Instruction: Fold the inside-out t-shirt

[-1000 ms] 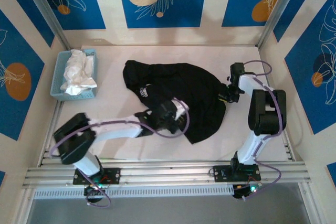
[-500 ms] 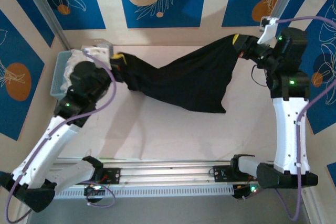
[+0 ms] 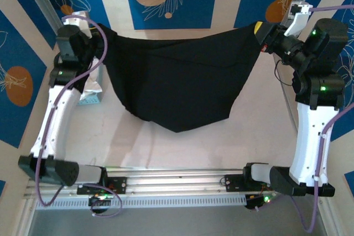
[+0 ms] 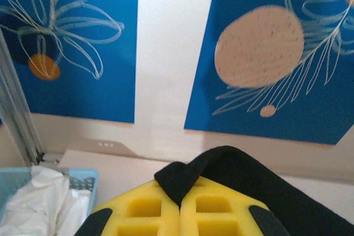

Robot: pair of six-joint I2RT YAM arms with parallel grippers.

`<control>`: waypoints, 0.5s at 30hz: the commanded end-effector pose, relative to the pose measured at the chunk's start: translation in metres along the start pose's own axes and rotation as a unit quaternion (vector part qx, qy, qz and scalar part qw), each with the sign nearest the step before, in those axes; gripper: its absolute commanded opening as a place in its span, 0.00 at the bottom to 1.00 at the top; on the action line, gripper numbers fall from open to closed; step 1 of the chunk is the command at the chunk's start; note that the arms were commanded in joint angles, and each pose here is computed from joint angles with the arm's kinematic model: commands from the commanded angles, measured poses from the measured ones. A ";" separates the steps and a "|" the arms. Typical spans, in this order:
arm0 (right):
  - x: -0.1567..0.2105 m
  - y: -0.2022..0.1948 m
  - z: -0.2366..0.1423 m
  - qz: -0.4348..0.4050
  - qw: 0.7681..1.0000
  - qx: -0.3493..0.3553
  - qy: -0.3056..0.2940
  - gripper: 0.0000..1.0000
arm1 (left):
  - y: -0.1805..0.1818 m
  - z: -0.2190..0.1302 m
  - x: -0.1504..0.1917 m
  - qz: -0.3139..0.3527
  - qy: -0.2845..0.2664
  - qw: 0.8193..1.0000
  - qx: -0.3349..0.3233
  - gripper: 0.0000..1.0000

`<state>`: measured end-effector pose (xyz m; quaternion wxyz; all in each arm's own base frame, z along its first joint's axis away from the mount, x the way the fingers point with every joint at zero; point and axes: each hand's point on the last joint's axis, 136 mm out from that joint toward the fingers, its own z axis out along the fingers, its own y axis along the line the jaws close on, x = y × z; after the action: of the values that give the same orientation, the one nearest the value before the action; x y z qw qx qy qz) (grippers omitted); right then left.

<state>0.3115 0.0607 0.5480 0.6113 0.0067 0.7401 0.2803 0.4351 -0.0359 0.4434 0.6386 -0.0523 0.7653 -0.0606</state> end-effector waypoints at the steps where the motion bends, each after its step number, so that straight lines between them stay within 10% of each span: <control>1: -0.016 -0.014 -0.001 -0.014 0.999 0.038 -0.024 0.00 | -0.016 -0.005 -0.036 -0.018 -0.038 0.998 0.045 0.00; 15: -0.049 0.014 -0.006 -0.033 0.998 0.006 -0.050 0.00 | -0.077 0.016 -0.096 -0.031 -0.088 0.982 0.166 0.00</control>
<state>0.3523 0.0378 0.5646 0.6183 0.0373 0.7432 0.2528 0.4804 -0.0967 0.5049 0.6617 0.0168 0.7265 -0.1846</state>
